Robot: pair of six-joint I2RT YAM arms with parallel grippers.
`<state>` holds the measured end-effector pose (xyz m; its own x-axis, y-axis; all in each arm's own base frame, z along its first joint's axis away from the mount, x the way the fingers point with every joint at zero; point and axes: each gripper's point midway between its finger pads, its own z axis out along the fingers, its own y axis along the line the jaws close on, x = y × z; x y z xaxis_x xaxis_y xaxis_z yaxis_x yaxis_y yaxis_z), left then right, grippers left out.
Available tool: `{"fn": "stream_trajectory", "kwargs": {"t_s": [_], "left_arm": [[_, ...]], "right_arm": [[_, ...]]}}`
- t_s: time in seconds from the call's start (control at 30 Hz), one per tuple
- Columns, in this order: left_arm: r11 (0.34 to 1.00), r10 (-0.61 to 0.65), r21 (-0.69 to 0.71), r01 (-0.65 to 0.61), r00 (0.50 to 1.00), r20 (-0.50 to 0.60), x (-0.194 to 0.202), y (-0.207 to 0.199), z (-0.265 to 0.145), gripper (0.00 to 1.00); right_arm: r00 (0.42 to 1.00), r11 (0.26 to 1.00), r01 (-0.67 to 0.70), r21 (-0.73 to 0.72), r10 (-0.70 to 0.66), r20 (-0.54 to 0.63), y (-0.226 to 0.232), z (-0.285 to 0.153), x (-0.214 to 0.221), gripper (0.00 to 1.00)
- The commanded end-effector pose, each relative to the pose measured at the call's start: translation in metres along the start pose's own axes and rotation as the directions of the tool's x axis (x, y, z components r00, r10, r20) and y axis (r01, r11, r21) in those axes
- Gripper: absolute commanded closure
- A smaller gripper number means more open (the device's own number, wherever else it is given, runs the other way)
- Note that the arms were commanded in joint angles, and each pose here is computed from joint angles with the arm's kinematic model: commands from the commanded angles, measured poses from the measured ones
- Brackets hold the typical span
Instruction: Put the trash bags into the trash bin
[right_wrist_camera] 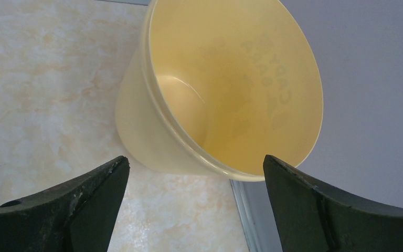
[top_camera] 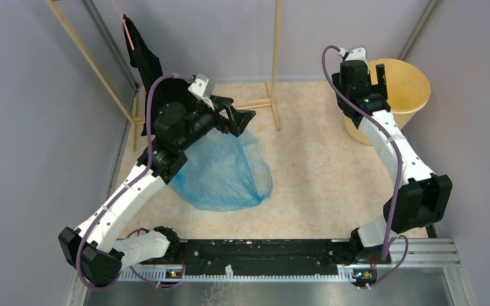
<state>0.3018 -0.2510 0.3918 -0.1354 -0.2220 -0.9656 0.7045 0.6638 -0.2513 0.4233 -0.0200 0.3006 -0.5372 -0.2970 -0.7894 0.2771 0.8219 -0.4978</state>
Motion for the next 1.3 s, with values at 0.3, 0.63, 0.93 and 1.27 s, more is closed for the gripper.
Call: {"fn": "stream_trajectory", "kwargs": {"t_s": [0.3,0.63,0.93,1.27], "left_arm": [[0.998,-0.067,0.011,0.067,0.998,0.0,0.007,0.023,0.014,0.01],[0.991,-0.131,0.023,0.131,0.991,-0.012,0.011,0.035,0.015,0.02],[0.988,-0.151,0.013,0.151,0.988,-0.005,0.007,0.046,0.012,0.01],[0.989,-0.145,-0.012,0.145,0.989,0.002,0.005,0.057,0.011,0.01]], "right_arm": [[0.99,0.989,-0.095,-0.111,0.082,-0.112,0.02,0.062,-0.009,0.33],[0.976,0.977,-0.166,-0.136,0.143,-0.164,0.019,0.041,0.006,0.75],[0.966,0.948,-0.193,-0.253,0.138,-0.219,0.023,-0.039,0.026,0.98],[0.967,0.774,-0.235,-0.588,0.127,-0.22,0.078,-0.124,0.064,1.0]]}}
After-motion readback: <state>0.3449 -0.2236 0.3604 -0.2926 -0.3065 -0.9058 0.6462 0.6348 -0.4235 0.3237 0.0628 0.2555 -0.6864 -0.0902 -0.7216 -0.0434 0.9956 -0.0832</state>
